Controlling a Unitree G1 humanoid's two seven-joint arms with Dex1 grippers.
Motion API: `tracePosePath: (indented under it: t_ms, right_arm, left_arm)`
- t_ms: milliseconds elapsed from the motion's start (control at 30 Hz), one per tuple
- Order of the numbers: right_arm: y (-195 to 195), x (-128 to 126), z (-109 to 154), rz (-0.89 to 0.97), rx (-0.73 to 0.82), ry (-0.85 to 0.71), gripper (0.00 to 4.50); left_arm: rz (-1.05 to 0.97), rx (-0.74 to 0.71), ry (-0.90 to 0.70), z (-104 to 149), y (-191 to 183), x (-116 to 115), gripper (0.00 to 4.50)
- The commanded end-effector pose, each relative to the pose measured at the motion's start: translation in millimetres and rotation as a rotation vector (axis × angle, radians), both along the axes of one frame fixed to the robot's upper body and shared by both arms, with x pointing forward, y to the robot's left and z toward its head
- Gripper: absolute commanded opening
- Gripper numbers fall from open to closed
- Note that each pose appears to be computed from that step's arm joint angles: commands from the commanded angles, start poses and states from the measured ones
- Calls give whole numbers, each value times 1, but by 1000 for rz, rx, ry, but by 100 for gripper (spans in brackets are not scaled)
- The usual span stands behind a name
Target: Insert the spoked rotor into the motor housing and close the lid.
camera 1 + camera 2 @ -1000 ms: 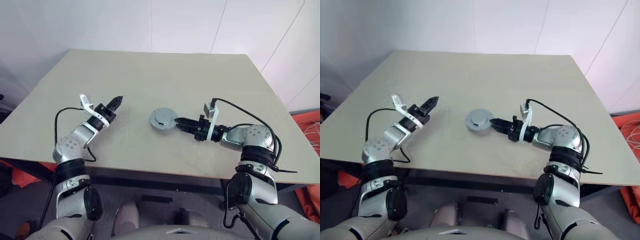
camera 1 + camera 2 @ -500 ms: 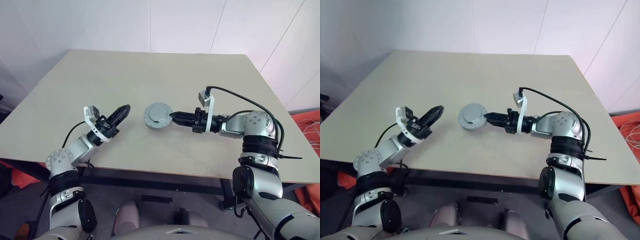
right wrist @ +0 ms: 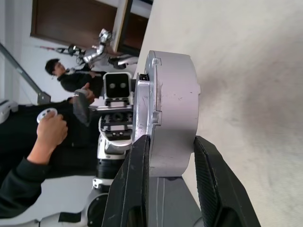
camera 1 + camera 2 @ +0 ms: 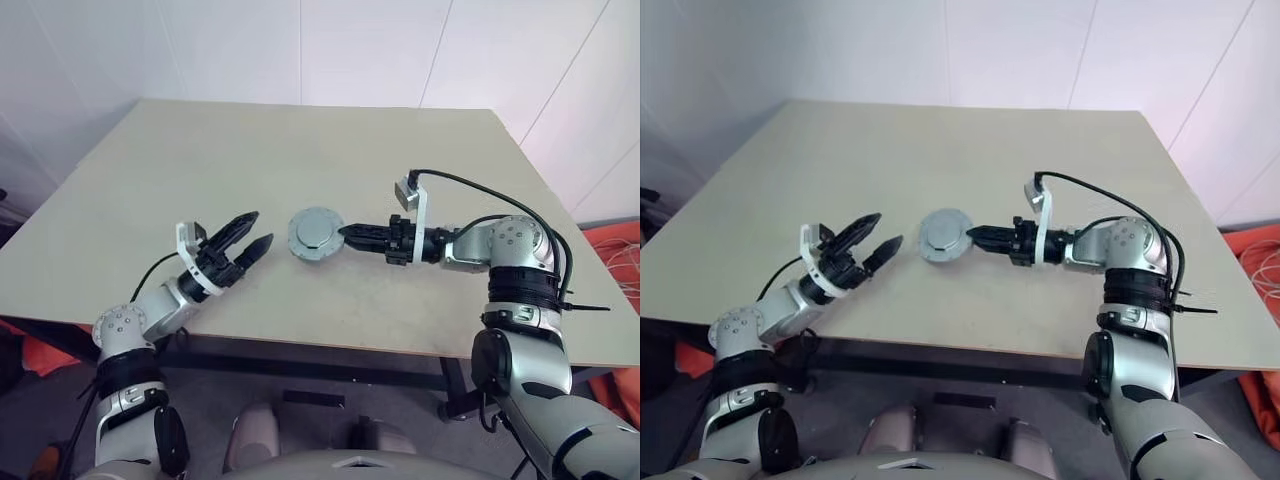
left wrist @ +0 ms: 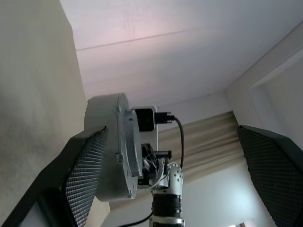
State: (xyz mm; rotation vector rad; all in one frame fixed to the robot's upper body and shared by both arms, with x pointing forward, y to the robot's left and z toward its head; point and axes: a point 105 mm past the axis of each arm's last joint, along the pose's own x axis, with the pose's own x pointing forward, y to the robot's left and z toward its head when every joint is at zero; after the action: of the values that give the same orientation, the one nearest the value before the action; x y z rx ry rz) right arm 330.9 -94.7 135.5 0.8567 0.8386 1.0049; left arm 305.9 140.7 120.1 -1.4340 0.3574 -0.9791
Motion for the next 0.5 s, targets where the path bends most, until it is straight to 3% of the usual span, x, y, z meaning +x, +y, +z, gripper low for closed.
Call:
tracePosePath:
  t_ms: [33, 200, 500]
  right_arm:
    - [8, -3, 37, 66, 88, -126, 112]
    - [10, -3, 48, 80, 125, -152, 112]
    - [27, -10, 46, 138, 108, -158, 112]
  left_arm:
    - [-10, 0, -5, 5, 2, 2, 450]
    - [9, 36, 31, -5, 5, 7, 450]
    - [-30, 18, -15, 2, -9, 4, 450]
